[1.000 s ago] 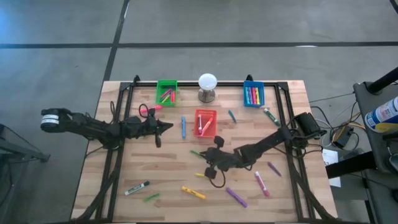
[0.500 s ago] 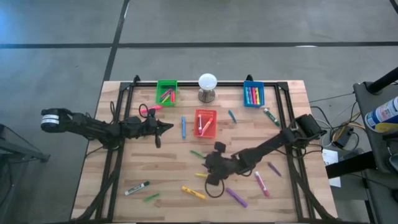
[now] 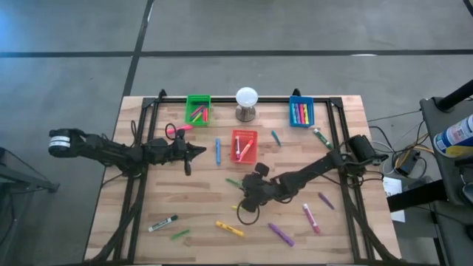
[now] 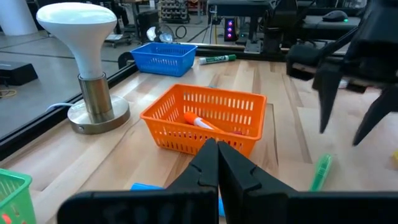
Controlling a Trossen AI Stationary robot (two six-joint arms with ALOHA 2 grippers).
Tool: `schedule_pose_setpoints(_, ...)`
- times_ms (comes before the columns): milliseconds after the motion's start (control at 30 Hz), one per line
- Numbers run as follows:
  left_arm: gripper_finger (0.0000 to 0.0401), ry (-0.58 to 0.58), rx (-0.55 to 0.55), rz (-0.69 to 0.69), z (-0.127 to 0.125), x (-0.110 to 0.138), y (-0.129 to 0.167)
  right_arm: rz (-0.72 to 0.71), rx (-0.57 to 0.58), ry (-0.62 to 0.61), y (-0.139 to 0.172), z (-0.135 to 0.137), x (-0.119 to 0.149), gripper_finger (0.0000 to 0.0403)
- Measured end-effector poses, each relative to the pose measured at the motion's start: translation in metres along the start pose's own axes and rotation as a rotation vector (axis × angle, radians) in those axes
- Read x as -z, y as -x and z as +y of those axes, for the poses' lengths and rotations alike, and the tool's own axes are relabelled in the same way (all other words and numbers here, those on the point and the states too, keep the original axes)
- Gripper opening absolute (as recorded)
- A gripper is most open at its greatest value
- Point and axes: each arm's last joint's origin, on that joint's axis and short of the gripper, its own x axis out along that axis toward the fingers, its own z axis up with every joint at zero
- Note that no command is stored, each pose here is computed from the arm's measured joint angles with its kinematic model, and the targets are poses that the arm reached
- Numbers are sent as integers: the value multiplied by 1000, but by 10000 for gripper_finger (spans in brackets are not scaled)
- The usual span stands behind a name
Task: Pick & Place Markers
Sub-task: Put the top green pen into the green bin
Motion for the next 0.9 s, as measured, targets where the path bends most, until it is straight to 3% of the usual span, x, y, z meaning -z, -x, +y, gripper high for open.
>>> schedule_pose_setpoints(400, 0, -1, -2, 8, 0, 1, 0, 61, -15, -15, -28, -10, 9, 118)
schedule_pose_setpoints(667, 0, 7, -2, 9, 0, -1, -2, 57, -11, 19, -29, -13, 7, 46)
schedule_pose_setpoints(900, 0, 44, 43, 183, -3, -4, -13, 54, -5, 68, -27, -15, 4, 9)
